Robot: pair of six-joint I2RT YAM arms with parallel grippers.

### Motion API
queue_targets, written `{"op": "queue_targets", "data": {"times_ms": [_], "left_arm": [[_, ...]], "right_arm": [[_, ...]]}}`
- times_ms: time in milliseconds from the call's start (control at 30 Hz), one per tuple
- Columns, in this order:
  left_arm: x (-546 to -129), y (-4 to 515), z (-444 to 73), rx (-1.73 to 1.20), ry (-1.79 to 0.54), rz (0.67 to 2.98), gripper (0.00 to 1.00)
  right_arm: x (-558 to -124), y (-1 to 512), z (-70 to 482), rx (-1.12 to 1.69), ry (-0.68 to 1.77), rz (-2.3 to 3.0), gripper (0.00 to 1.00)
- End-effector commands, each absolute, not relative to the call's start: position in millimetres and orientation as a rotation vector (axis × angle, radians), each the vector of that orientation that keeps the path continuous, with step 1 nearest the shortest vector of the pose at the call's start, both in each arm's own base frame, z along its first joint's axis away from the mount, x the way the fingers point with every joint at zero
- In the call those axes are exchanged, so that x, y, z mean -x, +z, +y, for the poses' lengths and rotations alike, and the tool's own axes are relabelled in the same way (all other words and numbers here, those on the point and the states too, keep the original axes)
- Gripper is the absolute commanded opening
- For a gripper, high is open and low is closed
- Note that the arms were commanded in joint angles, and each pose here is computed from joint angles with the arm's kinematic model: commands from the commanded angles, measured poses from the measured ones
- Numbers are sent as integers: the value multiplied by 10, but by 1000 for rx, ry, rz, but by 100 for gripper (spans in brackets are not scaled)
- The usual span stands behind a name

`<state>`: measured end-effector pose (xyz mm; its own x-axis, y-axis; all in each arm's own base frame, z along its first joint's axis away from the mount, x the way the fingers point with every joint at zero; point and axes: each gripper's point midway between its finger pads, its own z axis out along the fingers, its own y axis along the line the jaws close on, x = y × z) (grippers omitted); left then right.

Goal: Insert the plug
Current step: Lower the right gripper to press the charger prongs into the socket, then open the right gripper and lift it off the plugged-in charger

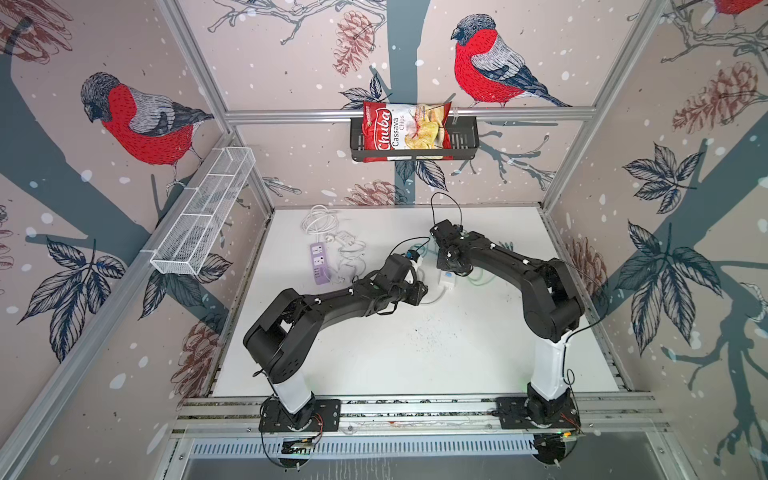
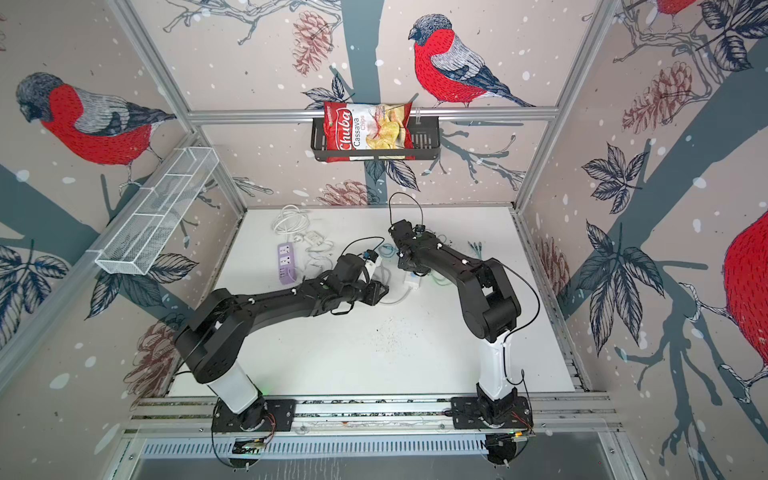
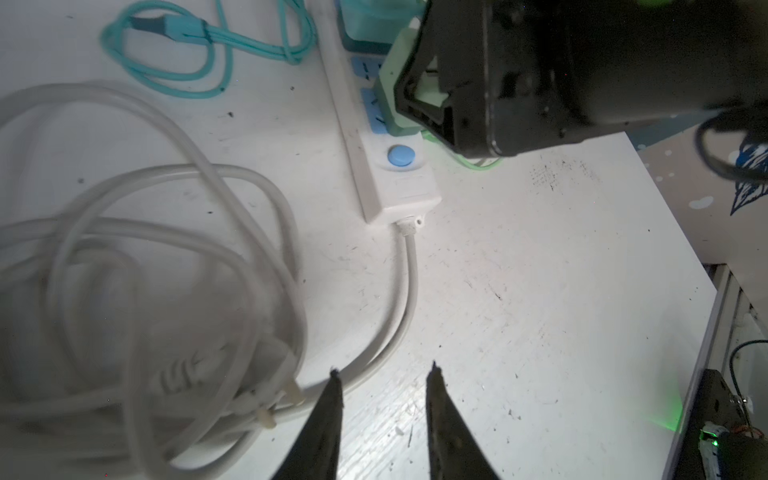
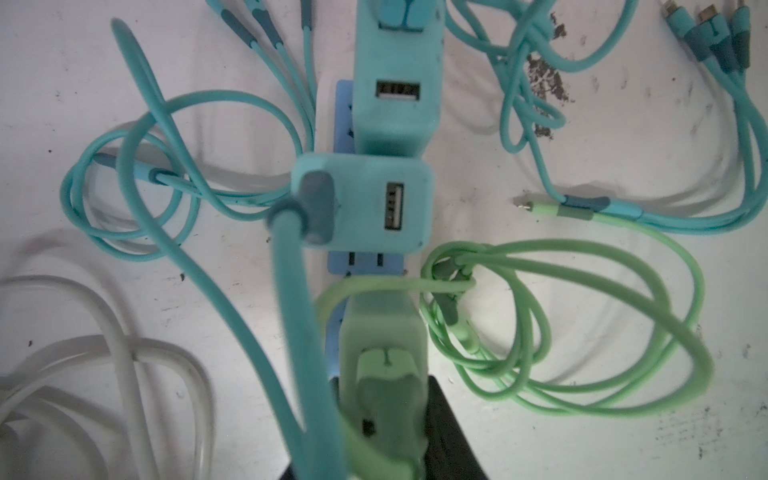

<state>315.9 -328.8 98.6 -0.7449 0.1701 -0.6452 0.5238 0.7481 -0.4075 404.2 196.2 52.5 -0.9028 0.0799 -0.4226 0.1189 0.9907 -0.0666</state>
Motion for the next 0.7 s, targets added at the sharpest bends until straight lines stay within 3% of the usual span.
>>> {"op": "queue_targets", "data": {"times_ms": [0, 667], "left_arm": [[-3241, 1077, -3111, -468, -724, 2322, 35], [-3242, 1401, -2216, -237, -413, 2255, 40]], "right_arm": [[-3557, 69, 1953, -93, -95, 2967, 3], [-4056, 117, 1910, -53, -8, 2917, 6]]}}
